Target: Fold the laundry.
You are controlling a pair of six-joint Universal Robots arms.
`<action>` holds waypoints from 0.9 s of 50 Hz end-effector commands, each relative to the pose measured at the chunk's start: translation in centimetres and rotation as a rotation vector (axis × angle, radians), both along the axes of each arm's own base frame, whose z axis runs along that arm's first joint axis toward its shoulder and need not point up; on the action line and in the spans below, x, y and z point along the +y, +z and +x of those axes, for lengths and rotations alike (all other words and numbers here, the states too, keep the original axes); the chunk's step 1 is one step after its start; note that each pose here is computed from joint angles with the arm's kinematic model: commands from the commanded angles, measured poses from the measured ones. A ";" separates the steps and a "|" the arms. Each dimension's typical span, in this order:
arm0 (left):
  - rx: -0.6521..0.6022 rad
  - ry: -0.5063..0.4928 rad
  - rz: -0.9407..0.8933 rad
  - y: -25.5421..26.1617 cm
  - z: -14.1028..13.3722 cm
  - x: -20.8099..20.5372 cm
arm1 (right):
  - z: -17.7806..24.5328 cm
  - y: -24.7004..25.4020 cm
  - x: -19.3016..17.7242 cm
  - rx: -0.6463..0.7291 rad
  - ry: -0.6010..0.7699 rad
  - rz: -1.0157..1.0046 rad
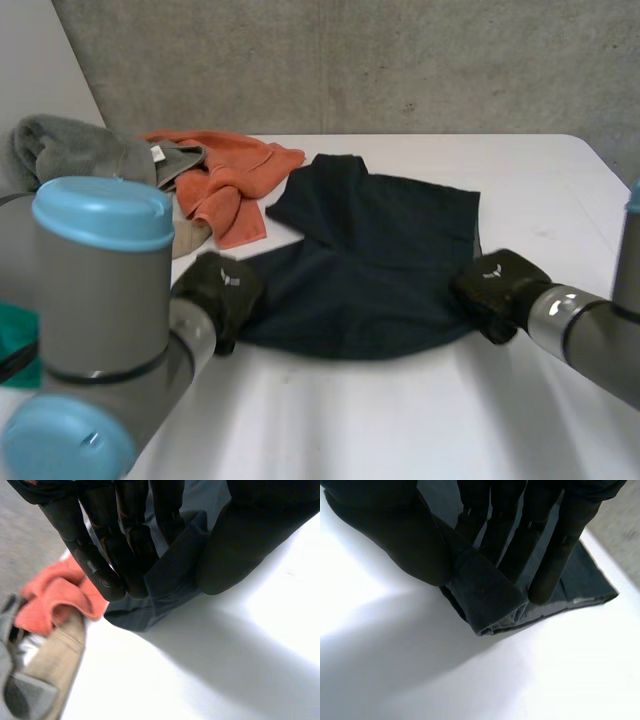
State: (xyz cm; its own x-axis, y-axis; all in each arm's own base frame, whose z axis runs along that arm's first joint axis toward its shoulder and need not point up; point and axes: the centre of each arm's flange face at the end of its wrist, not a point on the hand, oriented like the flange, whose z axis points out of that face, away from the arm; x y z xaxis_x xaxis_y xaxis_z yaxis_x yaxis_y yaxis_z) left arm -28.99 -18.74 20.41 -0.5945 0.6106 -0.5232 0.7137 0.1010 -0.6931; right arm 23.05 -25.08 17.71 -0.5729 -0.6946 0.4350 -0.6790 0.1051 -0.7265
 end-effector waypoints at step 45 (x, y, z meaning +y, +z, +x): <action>0.356 -0.164 -0.628 1.3 -14.5 -16.3 | -1.8 -1.6 -15.2 -0.079 -0.288 -0.598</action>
State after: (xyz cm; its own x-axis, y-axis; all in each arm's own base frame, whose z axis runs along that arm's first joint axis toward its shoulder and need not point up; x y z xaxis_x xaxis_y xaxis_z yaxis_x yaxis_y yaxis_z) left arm -42.12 -35.32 23.19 -0.7112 0.3113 -0.6304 0.4705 -0.4555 -0.7557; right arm 20.90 -38.54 17.88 -0.7664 -0.2561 0.5891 -0.5718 -0.1461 -0.8073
